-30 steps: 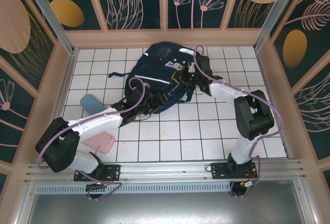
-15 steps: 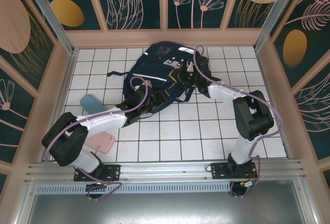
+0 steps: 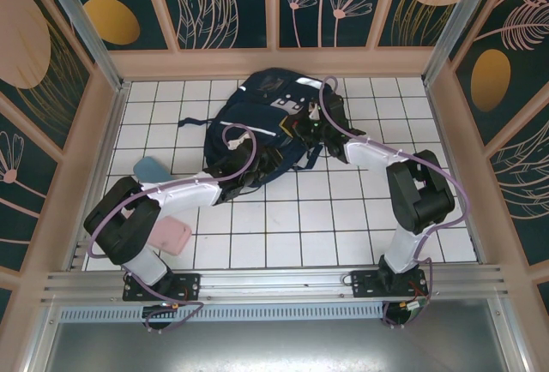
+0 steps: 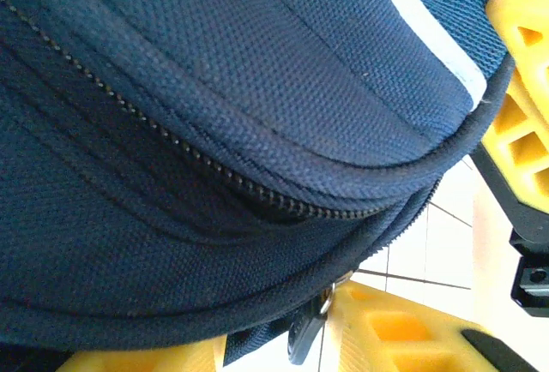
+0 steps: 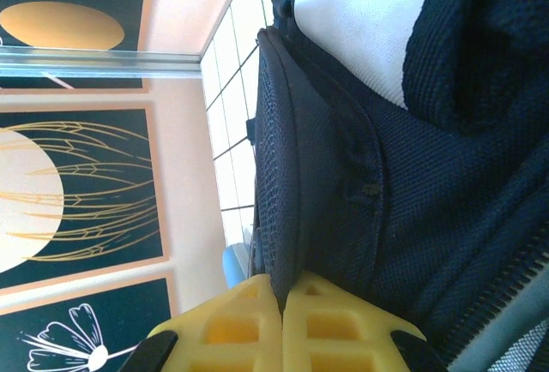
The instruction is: Pack the student bag
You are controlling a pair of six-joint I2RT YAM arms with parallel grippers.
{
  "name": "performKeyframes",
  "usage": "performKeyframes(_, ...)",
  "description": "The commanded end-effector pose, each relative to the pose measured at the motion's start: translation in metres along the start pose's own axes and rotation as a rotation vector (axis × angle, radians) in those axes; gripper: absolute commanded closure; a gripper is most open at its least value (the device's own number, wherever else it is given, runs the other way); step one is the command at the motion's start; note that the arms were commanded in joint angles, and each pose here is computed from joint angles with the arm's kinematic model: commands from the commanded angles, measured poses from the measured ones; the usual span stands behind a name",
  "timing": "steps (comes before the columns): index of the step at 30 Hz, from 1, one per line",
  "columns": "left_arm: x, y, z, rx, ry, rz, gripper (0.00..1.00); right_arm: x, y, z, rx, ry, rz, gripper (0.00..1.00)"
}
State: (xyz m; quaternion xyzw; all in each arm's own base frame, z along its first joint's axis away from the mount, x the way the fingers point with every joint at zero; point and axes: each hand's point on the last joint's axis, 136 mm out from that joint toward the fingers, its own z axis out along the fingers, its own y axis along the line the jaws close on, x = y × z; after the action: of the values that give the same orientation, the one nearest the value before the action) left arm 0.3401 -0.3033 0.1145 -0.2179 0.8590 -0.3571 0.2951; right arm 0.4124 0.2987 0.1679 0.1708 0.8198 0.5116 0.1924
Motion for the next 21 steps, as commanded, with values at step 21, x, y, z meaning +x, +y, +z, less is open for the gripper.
performKeyframes(21,0.0,0.003,-0.009,-0.048,0.034,0.088,0.94,-0.01,0.041,-0.019,0.039,-0.122,-0.168,1.0)
